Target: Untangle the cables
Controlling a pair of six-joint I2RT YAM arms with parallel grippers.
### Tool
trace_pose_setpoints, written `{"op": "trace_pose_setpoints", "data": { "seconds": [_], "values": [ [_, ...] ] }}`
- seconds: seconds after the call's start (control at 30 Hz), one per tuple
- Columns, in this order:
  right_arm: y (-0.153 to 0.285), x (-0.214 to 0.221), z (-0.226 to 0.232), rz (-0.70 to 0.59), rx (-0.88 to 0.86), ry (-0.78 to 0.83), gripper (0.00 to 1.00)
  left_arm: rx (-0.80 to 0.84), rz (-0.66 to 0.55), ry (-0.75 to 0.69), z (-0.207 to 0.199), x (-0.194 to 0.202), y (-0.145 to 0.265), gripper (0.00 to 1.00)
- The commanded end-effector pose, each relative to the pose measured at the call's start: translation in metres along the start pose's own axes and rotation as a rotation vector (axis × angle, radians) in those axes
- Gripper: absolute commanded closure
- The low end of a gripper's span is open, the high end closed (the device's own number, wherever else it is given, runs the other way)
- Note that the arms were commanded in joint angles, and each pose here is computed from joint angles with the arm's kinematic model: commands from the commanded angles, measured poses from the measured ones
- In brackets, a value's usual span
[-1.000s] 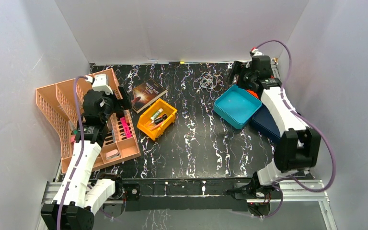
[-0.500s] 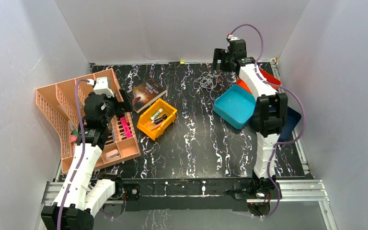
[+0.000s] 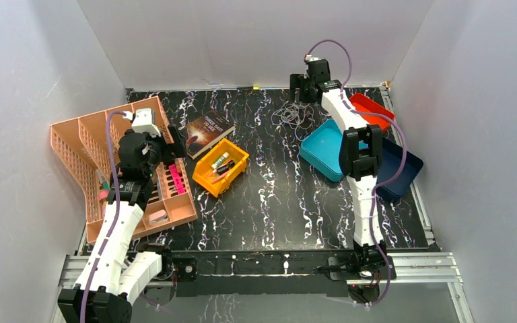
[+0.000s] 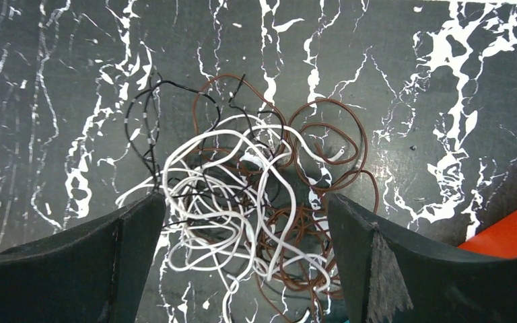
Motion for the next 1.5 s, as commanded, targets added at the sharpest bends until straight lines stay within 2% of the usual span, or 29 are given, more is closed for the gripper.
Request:
{"op": "trace_pose_setpoints", "data": {
  "seconds": [0.0,0.27,0.6,0.67,0.9,1.07,1.23,1.47],
  "values": [
    [-0.007,-0.01,0.001,-0.031,0.001,0.056,0.02,0.031,-0.024,-0.01,-0.004,-0.005,0.002,0.02],
    [-0.031,0.017,0.014,0.032,-0.044,0.081,0.02,0.038,-0.01,-0.014,-0.005,-0.003,0.0,0.02],
    [-0.045,0.04,0.035,0.095,-0.083,0.132,0.09,0.034,-0.001,-0.015,-0.004,-0.002,-0.002,0.02],
    [-0.048,0.045,0.037,0.111,-0.083,0.132,0.13,0.035,0.001,-0.016,-0.004,-0.002,-0.003,0.02],
    [-0.046,0.051,0.047,0.125,-0.091,0.157,0.4,0.03,0.004,-0.015,-0.003,-0.001,-0.004,0.02],
    [-0.036,0.046,0.071,0.114,-0.16,0.195,0.57,0.028,0.008,-0.013,-0.002,0.0,-0.005,0.02],
    [-0.017,0.04,0.105,0.1,-0.227,0.212,0.78,0.024,0.01,-0.012,-0.002,0.0,-0.006,0.02],
    [0.018,0.046,0.135,0.128,-0.226,0.215,0.85,0.023,0.013,-0.011,-0.002,0.0,-0.006,0.02]
  ]
}}
Point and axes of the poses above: each gripper's point midway between its finger pads, its own y axis back along the fingers, its own z axis along the line the jaws close on, x = y × z, the point moved 5 cm from there along y, back along the fingers, and after that the axes turned 15 degrees about y, right-handed, at the moved point
